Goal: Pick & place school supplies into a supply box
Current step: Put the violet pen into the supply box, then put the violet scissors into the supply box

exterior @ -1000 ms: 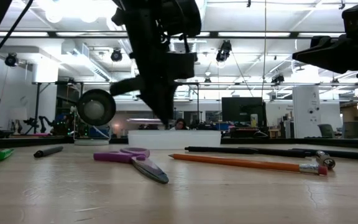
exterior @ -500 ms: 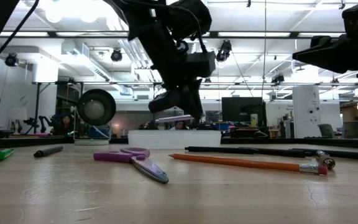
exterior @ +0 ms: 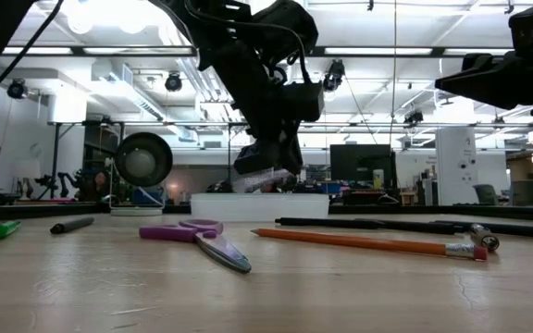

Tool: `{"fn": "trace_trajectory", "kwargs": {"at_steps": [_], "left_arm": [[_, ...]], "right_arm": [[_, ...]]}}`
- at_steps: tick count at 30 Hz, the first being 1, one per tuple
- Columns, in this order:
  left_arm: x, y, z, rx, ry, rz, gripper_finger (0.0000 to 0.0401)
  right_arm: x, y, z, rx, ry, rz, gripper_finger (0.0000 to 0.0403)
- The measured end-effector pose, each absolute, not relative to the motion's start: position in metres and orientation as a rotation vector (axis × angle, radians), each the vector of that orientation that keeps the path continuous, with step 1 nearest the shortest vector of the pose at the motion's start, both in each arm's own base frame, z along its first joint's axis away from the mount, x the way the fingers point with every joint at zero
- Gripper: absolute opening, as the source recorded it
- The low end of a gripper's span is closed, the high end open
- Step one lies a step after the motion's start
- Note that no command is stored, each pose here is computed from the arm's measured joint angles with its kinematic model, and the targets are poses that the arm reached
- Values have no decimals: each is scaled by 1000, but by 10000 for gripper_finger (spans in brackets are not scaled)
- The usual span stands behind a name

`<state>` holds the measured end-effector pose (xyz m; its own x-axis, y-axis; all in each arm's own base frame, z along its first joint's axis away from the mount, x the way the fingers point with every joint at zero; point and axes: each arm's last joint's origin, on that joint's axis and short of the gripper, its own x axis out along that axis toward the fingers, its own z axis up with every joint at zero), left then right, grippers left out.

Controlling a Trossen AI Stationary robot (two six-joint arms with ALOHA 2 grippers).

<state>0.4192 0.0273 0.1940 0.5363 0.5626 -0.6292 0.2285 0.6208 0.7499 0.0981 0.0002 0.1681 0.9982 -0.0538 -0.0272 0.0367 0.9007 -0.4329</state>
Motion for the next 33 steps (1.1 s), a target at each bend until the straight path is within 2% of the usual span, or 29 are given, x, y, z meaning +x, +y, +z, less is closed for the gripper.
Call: {"fn": "trace_trajectory", "kwargs": {"at_steps": [5,13,28,33], "left_arm": [[419,27,194,915,1019,236,70],[418,25,193,884,1023,245,72],[409,-14,189,870,1069,161,73],[409,-31,189,837,1033,43,73]], "right_arm": [[98,0,168,-447,39,-47,68],[98,0,168,-447,39,-47,68],[98,0,168,-447,39,-46,68],[98,0,168,-447,39,-46,68]]}}
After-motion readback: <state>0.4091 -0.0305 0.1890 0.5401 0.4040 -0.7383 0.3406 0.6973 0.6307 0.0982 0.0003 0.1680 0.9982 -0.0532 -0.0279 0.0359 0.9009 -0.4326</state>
